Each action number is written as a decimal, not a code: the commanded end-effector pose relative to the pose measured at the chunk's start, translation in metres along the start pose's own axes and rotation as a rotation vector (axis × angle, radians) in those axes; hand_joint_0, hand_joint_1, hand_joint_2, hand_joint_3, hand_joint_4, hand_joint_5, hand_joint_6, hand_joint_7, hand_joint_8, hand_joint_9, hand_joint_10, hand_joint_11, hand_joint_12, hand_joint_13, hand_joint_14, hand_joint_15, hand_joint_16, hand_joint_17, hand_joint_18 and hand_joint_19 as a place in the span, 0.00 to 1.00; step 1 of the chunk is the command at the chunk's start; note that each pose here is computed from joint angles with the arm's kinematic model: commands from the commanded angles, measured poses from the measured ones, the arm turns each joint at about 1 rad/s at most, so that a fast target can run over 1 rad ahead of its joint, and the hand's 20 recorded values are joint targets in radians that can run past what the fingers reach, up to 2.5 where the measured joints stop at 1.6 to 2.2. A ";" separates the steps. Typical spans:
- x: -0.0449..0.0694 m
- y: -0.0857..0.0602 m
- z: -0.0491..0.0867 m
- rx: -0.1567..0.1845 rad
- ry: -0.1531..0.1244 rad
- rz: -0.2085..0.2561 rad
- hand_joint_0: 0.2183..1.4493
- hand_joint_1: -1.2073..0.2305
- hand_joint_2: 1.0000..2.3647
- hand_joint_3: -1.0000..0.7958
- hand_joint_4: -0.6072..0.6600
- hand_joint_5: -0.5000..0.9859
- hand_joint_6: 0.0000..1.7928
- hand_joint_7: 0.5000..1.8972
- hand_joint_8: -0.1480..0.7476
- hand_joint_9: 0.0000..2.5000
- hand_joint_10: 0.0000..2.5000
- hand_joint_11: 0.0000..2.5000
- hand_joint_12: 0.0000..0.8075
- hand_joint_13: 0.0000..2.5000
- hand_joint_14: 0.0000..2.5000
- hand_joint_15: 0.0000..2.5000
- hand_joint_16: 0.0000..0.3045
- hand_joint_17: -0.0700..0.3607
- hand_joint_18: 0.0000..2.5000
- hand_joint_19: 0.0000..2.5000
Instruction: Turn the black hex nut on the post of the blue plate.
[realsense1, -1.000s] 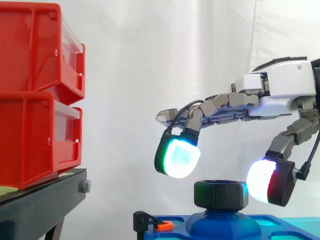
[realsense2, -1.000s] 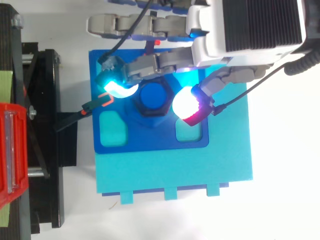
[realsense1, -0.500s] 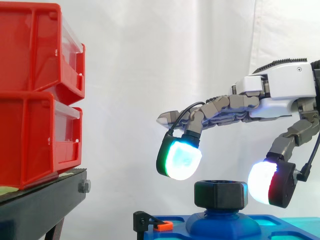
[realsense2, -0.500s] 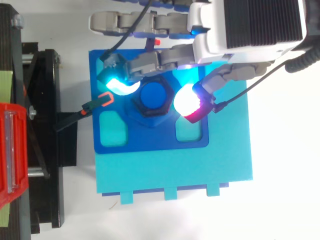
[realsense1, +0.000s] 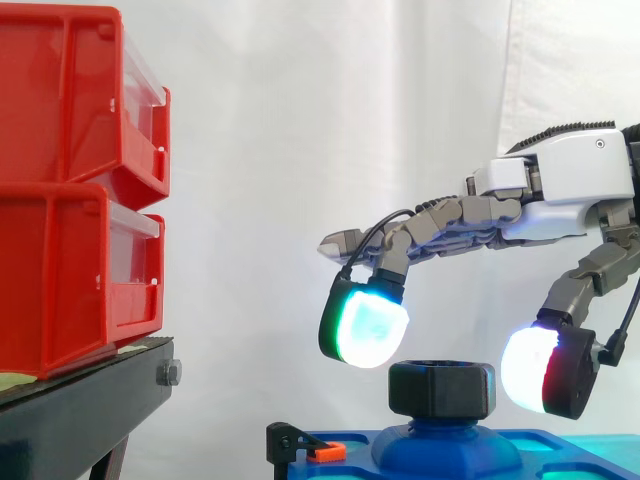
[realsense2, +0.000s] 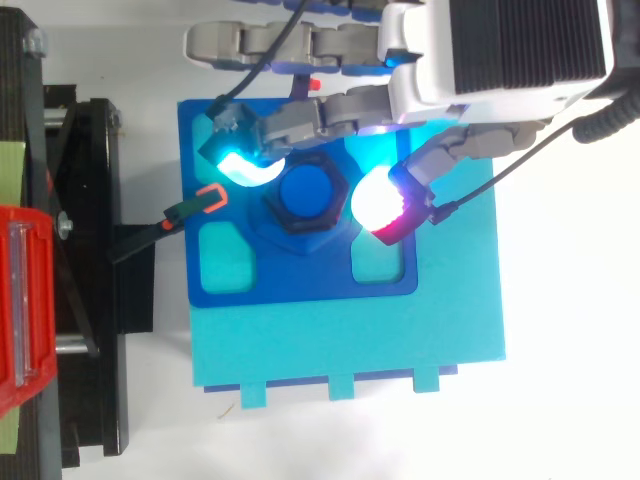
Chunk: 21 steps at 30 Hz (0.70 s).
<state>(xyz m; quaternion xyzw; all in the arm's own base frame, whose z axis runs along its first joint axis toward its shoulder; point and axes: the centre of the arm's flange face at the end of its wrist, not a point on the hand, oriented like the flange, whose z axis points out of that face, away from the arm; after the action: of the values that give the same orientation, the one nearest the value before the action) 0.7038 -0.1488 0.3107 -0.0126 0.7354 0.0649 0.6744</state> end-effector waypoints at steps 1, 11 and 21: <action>0.000 0.000 -0.001 0.001 0.004 0.001 0.18 0.32 0.00 0.28 0.44 0.13 0.28 0.16 0.28 0.00 0.00 0.00 0.37 0.00 0.00 0.00 0.14 0.39 0.00 0.05; 0.002 0.000 -0.001 0.001 0.010 0.002 0.18 0.33 0.00 0.28 0.44 0.13 0.28 0.16 0.28 0.00 0.00 0.00 0.37 0.00 0.00 0.01 0.14 0.39 0.00 0.06; 0.002 0.000 -0.001 0.002 0.015 0.002 0.18 0.34 0.00 0.28 0.44 0.13 0.28 0.16 0.28 0.00 0.00 0.00 0.37 0.00 0.00 0.00 0.14 0.39 0.00 0.06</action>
<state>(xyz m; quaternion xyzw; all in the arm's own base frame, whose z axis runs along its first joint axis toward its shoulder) 0.7023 -0.1495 0.3095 -0.0115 0.7399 0.0649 0.6695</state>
